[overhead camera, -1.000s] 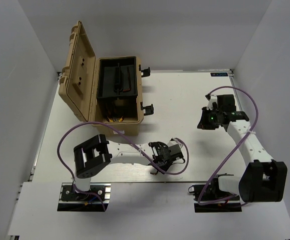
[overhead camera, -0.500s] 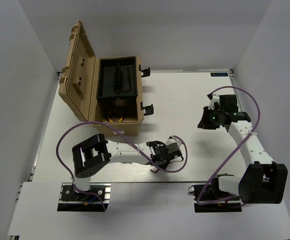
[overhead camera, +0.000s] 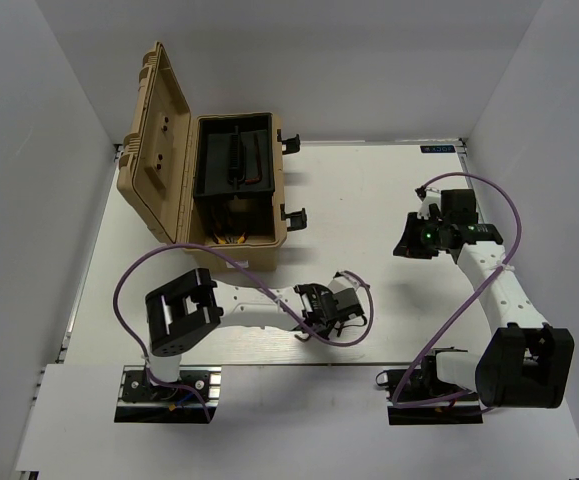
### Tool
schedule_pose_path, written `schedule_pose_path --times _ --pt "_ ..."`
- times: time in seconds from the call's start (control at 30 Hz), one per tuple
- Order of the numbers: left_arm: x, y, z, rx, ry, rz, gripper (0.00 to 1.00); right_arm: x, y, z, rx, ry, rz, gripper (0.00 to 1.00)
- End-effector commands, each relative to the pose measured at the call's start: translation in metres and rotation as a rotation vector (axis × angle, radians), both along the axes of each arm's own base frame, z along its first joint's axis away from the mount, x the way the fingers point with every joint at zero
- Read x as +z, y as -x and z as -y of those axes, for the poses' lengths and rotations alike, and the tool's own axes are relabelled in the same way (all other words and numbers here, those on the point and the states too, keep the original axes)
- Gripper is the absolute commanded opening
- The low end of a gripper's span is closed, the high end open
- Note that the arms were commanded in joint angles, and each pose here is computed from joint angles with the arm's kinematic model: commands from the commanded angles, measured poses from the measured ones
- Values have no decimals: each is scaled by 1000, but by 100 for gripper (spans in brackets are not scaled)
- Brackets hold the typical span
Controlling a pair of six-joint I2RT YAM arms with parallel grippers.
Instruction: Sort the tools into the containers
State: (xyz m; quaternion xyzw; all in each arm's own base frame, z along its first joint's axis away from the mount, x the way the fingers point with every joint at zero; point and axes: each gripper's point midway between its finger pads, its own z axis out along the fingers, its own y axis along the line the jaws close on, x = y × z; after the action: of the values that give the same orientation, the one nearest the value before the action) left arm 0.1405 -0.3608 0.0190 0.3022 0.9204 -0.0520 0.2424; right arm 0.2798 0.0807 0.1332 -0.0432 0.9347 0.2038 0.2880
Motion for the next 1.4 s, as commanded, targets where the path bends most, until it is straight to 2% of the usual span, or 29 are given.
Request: schedule_pose_path --times 0.0,0.1,0.4,0.6,0.7,0.77,0.8,0.87,0.9,0.93,1.07,1.17,1.27,1.37 --pt "11 -15 -33 47 -132 84 0 10 1 -5 26 -36 33 21" --pt "47 -30 -22 69 -66 147 0 11 5 -12 66 -70 30 38" --pt "153 -73 9 83 189 303 0 11 5 -12 61 -73 24 38" --pt "230 -148 5 183 281 481 0 11 6 -13 69 -79 23 37" --pt "261 -200 -15 261 290 568 0 10 8 -17 91 -97 14 37" --pt "265 -239 -36 319 253 602 0 8 10 -19 100 -107 0 36" --pt "284 -253 -41 347 276 634 0 7 12 -20 110 -107 -3 36" --pt "281 -291 -63 402 228 657 0 5 14 -24 134 -116 -13 36" --pt "301 -311 -77 436 245 694 0 7 17 -30 158 -148 -18 36" --pt "303 -316 -73 438 253 700 0 5 18 -33 172 -159 -30 36" --pt "311 -369 -109 516 199 742 0 3 28 -54 255 -204 -64 36" --pt "291 -399 -130 564 163 728 0 -1 33 -65 298 -198 -82 36" --pt "273 -415 -149 594 143 700 0 -5 36 -73 328 -176 -91 36" --pt "254 -424 -150 586 146 665 0 -10 37 -79 346 -154 -104 36"
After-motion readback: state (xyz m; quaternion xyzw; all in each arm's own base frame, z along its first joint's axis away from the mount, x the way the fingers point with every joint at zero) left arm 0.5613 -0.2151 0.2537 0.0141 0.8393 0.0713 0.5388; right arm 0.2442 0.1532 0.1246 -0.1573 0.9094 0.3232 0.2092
